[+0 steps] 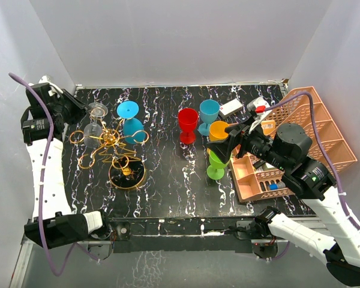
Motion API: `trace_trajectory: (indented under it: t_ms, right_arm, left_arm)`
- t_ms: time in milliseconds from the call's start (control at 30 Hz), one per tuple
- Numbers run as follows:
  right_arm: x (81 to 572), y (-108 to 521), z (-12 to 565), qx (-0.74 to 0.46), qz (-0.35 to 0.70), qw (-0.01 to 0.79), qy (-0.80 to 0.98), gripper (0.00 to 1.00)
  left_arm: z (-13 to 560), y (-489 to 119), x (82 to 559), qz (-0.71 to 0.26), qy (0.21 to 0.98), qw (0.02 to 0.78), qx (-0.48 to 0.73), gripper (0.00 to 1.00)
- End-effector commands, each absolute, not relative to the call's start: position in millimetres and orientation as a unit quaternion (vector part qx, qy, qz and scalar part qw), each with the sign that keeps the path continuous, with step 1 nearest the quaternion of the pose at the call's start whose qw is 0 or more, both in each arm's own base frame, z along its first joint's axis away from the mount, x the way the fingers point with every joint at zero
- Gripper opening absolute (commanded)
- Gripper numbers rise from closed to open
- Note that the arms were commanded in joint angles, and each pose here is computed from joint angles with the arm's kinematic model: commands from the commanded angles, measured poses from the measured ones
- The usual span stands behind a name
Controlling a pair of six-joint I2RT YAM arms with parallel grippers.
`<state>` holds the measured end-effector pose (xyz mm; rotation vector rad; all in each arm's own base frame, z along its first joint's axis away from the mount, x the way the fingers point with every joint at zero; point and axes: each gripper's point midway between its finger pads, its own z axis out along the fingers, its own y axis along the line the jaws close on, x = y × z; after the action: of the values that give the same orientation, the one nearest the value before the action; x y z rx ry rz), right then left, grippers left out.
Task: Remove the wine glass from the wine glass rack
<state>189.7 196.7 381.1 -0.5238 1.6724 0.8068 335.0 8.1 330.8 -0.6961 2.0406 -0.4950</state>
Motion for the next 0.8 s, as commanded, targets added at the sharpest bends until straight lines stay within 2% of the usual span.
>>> trace_trajectory:
  t_ms: [0, 500, 767]
  right_arm:
    - [189.7, 194.5, 413.9, -0.214, 0.354, 0.606, 0.680, 0.99]
    - [188.7, 191.6, 415.0, -0.212, 0.350, 0.610, 0.678, 0.99]
    - [188.9, 191.2, 413.8, -0.212, 0.349, 0.610, 0.679, 0.99]
  left_arm:
    - [363.5, 2.9, 336.7, -0.238, 0.781, 0.492, -0.301, 0.00]
    - [391.6, -9.9, 335.5, -0.321, 0.720, 0.498, -0.361, 0.00]
    - [392.9, -17.7, 322.0, -0.331, 0.724, 0.487, -0.358, 0.00]
